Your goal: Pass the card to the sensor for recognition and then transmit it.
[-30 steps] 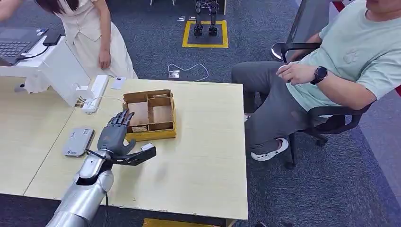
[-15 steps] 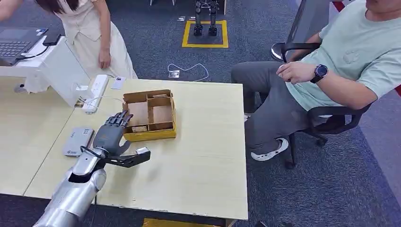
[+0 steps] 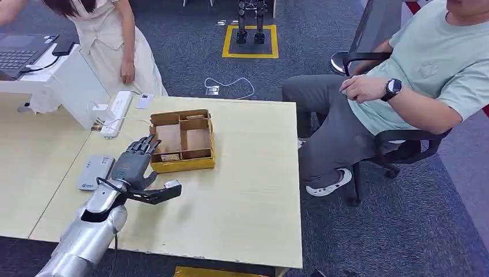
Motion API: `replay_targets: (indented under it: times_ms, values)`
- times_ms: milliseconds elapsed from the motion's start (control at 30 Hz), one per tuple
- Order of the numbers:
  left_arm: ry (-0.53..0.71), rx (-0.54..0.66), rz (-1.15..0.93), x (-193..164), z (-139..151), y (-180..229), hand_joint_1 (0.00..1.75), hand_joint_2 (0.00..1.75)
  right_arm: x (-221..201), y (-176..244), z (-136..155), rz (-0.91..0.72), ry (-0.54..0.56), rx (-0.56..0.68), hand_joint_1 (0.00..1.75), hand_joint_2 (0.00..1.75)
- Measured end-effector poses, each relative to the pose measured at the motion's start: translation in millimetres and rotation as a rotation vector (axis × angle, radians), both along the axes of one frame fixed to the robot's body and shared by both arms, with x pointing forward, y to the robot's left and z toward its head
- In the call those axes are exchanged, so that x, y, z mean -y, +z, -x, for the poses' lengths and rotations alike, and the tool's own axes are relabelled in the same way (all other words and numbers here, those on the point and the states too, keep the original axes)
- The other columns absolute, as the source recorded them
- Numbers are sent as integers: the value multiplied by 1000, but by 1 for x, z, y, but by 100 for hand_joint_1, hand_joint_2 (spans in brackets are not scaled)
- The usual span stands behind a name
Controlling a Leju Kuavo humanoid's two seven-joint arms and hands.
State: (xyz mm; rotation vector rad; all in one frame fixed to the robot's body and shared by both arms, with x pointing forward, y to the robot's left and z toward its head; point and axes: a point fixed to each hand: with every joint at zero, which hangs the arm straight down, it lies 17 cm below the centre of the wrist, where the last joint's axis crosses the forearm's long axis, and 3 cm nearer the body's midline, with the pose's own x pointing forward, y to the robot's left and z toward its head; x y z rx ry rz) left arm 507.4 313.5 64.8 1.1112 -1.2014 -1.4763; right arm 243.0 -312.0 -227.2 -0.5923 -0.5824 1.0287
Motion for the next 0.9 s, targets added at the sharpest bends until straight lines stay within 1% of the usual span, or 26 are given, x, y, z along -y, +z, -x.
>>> replay_targets:
  times_ms: [467,733,900]
  values:
    - [-9,-47,23,-7,2,-5,0,175,1,2,-4,2,1,7,0,0]
    - [-9,-119,17,-29,9,-15,0,175,1,2,-4,3,2,8,0,0]
    - [-1,-142,10,-46,12,-14,0,175,1,2,-5,3,2,9,0,0]
